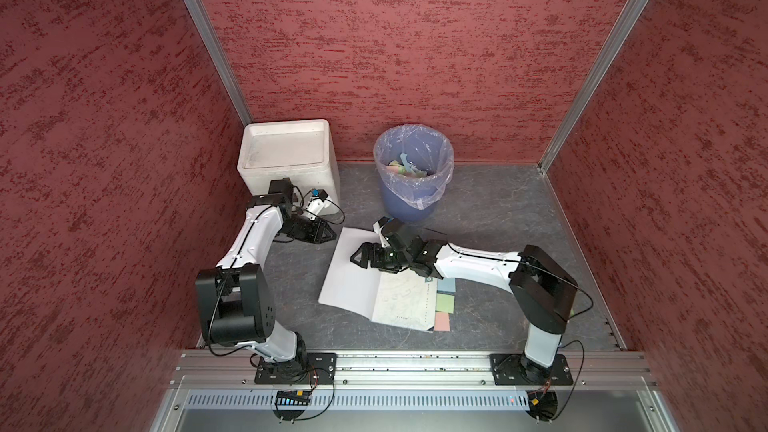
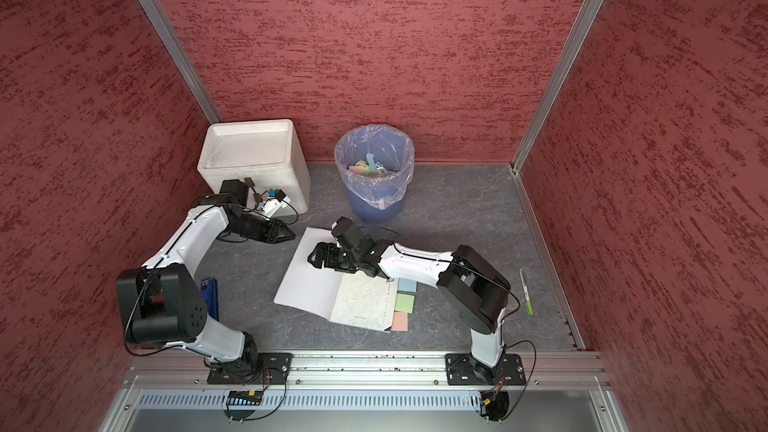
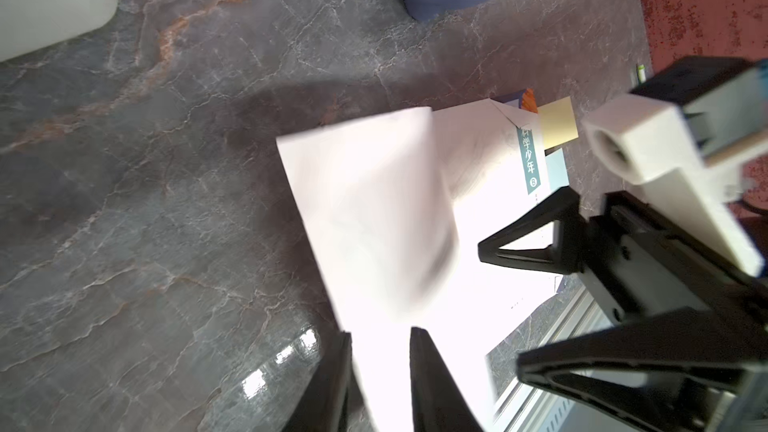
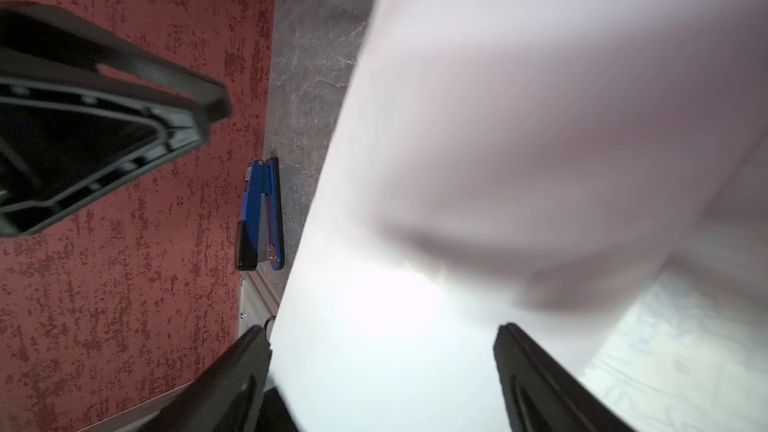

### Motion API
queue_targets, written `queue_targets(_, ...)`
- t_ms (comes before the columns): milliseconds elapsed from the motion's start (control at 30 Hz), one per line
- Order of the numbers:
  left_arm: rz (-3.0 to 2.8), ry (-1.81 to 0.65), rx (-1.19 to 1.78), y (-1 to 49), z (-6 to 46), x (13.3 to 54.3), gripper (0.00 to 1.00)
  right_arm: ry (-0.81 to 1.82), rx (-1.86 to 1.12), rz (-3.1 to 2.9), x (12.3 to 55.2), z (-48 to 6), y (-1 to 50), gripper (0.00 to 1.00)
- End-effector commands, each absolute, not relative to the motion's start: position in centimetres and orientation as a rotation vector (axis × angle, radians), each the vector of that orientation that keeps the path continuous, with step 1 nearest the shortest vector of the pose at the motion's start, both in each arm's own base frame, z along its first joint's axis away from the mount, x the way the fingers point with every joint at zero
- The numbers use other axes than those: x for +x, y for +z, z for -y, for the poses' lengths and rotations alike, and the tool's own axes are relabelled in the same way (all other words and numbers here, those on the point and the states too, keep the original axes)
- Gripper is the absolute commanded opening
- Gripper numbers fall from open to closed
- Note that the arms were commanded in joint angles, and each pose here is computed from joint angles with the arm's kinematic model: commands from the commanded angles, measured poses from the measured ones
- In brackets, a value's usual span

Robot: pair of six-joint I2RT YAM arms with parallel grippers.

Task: Peel off the used sticky note
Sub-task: Open the book at the center of the board, then turn the page of the book at the center of the board.

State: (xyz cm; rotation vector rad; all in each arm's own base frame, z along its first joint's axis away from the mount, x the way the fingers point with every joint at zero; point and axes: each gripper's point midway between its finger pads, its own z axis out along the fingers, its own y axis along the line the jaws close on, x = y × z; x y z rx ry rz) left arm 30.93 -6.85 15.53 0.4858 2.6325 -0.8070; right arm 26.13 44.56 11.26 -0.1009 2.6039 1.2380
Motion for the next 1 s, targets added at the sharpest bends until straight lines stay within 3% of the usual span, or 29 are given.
queue_targets(0, -2.587, -0.829, 0.575, 17.2, 7.7, 29.7, 0.29, 1.285, -0.101, -2.618, 26.0, -45.8, 10.5, 0.89)
queue_targets(233, -2.66, -0.76, 0.724, 14.0, 10.2, 27.7, 0.3, 1.273, -0.117, -2.572, 26.2, -44.8, 12.7, 0.89)
queue_targets(433, -2.773, -0.583, 0.908, 8.5, 11.7, 27.0, 0.27, 1.097, 0.083, -2.564, 27.6, -34.7, 12.9, 0.91)
queue_targets(667, -2.841, -0.46, 0.944, 5.1, 11.1, 27.3, 0.24, 1.007, 0.237, -2.54, 28.9, -26.9, 12.7, 0.92)
queue_targets(967, -2.86, -0.365, 1.009, 3.0, 10.8, 26.6, 0.24, 0.949, 0.312, -2.617, 30.2, -24.6, 8.6, 0.91)
